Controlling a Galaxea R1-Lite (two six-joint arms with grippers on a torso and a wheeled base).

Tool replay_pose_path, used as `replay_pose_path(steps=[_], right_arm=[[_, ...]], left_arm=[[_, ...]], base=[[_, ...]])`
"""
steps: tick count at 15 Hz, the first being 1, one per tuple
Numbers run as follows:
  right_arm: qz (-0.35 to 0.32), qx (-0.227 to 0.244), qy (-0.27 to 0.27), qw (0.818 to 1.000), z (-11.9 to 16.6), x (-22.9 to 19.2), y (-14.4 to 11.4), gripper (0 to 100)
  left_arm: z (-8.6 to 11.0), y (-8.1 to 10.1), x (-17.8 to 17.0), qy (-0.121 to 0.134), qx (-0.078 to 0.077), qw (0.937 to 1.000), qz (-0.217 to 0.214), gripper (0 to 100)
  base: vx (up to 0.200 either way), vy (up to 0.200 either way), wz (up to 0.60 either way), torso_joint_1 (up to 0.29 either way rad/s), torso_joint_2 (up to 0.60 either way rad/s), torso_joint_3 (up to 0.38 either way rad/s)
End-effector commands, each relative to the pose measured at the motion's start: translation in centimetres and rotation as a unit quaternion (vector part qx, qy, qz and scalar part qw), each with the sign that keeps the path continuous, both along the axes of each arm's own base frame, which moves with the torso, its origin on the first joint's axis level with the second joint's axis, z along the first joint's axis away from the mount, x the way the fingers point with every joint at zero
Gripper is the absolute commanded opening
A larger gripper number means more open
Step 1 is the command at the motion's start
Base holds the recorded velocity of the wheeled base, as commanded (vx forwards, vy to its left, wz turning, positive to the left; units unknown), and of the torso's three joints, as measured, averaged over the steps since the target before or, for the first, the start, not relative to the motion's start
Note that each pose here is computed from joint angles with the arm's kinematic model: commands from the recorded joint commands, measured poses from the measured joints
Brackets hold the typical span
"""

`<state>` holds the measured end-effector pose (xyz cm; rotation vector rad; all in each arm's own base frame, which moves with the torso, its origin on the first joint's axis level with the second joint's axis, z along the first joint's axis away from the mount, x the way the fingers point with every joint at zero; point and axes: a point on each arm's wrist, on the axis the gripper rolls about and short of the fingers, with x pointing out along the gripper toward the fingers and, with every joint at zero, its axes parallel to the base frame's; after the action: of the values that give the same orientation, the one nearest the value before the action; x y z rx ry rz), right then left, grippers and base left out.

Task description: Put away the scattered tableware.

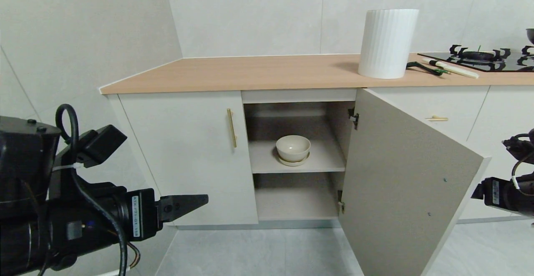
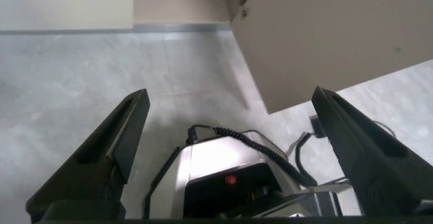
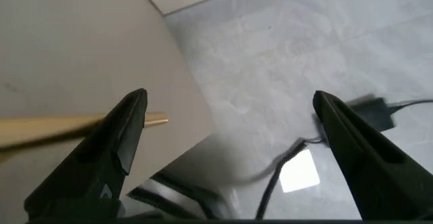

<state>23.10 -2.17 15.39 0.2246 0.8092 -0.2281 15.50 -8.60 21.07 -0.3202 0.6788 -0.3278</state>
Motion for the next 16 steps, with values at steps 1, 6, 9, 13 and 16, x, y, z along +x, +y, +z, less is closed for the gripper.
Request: replay_pose_path(steps=[1,6,9,13,16], right_arm=[[0.002,0.009,-0.002,1.0,-0.3,0.5,0.5,100],[0.055,0.033,-0.024,0.998,0.0,0.9,4.2,100],[0.14,0.036,-0.049,0.988,0.1,1.6,8.4,100],[0.234,0.033,-0.064,0.97,0.5,4.7,14.7,100],[0.258,0.027,-0.063,0.964,-0.4,7.1,17.2,100]], left_arm=[[0.0,0.0,0.0,0.0,0.0,1.0,0.0,100],[0.0,0.0,0.0,0.0,0.0,1.0,0.0,100],[0.0,0.1,-0.1,-0.002,0.001,1.0,0.002,100],[0.5,0.2,-0.4,-0.013,-0.003,0.9999,0.002,100],[0.3,0.2,-0.2,-0.009,0.0,1.0,0.004,100]], base=[[0.0,0.0,0.0,0.0,0.0,0.0],[0.0,0.0,0.0,0.0,0.0,0.0],[0.0,0.0,0.0,0.0,0.0,0.0],[0.0,0.0,0.0,0.0,0.0,0.0],[0.0,0.0,0.0,0.0,0.0,0.0]])
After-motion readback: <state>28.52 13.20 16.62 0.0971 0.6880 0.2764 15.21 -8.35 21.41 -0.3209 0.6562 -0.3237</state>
